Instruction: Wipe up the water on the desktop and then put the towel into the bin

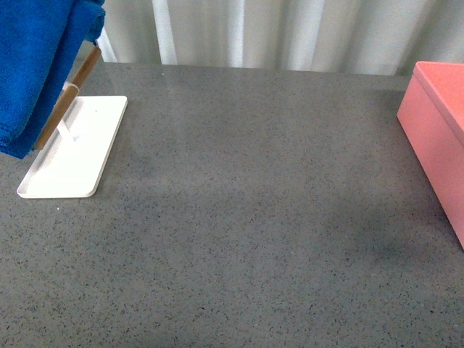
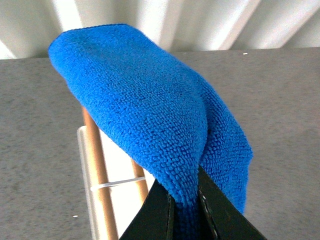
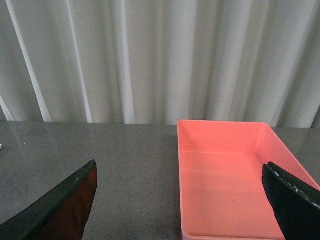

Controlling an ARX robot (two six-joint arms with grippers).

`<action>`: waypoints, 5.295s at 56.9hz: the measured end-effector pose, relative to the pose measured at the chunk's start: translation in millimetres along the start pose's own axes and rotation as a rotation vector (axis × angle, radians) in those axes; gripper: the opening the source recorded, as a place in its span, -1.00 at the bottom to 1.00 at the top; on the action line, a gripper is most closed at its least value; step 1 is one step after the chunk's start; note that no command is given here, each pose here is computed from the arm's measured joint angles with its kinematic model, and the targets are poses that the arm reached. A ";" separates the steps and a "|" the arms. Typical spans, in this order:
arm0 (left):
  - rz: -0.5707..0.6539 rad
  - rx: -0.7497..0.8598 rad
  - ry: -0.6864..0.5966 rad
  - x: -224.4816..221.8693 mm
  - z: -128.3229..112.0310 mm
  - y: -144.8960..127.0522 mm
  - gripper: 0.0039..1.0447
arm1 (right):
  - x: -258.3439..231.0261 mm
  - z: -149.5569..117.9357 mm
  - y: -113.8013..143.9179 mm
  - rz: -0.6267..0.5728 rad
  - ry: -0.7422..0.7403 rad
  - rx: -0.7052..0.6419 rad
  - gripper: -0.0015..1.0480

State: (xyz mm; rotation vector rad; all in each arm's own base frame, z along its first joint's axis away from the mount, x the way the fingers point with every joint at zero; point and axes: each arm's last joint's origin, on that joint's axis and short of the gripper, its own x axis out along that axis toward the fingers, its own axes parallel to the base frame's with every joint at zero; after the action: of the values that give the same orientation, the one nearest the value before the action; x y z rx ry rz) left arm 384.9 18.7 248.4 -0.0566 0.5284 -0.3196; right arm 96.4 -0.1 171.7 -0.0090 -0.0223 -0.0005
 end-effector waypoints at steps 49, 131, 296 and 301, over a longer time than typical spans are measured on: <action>-0.483 -0.073 -0.102 -20.2 -31.8 -138.9 -0.91 | 4.9 -1.5 -2.2 0.159 0.254 0.137 0.86; -0.482 -0.075 -0.099 -19.2 -32.9 -138.9 -0.91 | 221.0 -3.5 132.4 1.116 0.349 0.282 0.86; 0.315 0.052 -0.538 -156.4 -191.7 -77.6 -0.93 | 233.7 0.0 150.5 1.040 0.421 0.338 -0.91; 0.316 0.053 -0.545 -161.0 -192.2 -79.1 -0.93 | 233.4 0.2 151.2 1.042 0.421 0.338 -0.91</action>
State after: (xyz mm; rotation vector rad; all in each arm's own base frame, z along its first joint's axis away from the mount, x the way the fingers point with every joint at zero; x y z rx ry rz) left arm 134.2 -0.3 171.4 -0.0071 -0.0158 -0.0016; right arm 329.8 151.0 175.8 0.3179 0.4058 1.0417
